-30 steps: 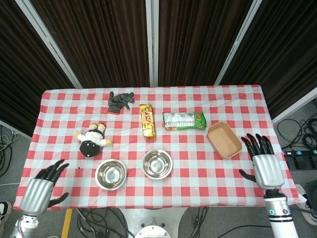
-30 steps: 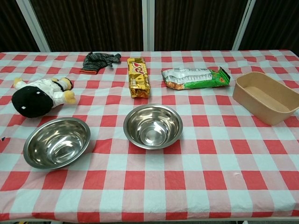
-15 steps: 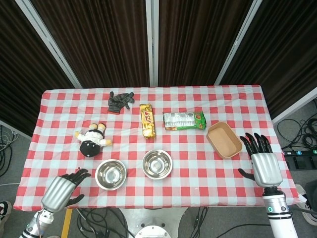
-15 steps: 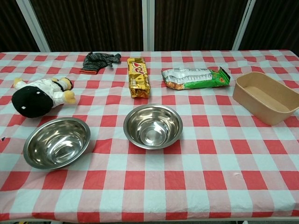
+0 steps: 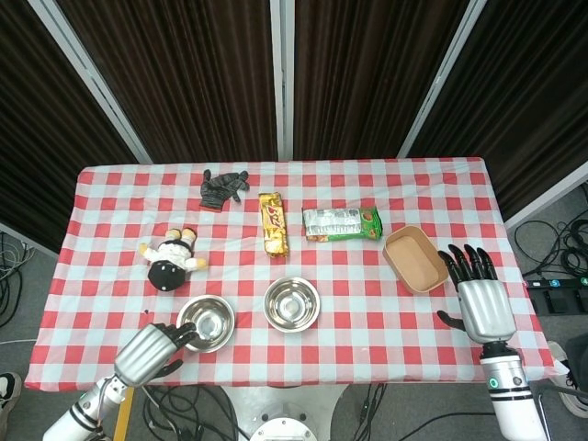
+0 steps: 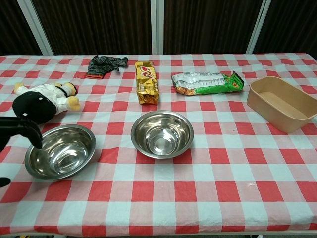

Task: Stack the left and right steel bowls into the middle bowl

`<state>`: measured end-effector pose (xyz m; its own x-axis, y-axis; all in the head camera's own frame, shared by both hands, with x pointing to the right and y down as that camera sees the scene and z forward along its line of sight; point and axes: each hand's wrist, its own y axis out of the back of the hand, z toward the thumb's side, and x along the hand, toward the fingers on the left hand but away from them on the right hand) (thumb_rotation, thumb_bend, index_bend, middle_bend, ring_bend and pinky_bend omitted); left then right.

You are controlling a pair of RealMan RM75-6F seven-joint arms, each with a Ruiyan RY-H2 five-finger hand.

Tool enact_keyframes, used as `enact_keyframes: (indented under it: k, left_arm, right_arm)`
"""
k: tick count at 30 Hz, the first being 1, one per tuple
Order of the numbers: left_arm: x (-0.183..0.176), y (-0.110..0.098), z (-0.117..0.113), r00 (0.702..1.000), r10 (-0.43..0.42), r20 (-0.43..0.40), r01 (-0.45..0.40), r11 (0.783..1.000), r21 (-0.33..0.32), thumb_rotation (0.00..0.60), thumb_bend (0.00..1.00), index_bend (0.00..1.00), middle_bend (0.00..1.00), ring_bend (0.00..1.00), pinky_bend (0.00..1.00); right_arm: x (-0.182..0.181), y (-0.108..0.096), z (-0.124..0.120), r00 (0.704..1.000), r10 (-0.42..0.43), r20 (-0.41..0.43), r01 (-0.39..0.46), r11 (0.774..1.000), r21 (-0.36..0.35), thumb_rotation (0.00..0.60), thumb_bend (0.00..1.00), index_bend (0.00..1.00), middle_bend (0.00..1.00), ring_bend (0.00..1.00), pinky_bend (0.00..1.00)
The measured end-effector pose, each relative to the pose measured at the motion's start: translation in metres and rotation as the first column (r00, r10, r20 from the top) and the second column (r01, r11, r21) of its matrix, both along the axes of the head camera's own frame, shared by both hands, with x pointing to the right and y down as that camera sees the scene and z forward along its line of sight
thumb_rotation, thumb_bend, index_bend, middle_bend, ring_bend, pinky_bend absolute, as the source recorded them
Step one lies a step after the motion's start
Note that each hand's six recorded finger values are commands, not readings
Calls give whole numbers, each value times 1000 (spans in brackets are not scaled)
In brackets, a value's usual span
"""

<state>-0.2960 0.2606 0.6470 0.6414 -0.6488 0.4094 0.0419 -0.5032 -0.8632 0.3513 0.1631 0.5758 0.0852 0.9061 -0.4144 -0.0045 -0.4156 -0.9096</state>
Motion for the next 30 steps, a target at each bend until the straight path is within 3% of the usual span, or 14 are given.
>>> enact_keyframes:
  k: [11,19,30]
  left_arm:
    - [13,-11,22,995,100,0,-100,995,13,600,235,430,427,624,784]
    - [1,-5,21,999,48,12,-47,999,-20,600,228,429,429,628,795]
    - [-6,-4,43,998,22,55,-20,999,-35,600,228,430,436,628,798]
  right_arm:
    - [-3,-3,3,1000,3,-13,-3,1000,-16,600,0,113,76,0,46]
    - [-5,-2,7,1000,-1,-15,0,999,-32,600,0,112,77,0,46]
    - [-7,-4,6,1000,0,-25,-1,999,-37,600,0,111,77,0,46]
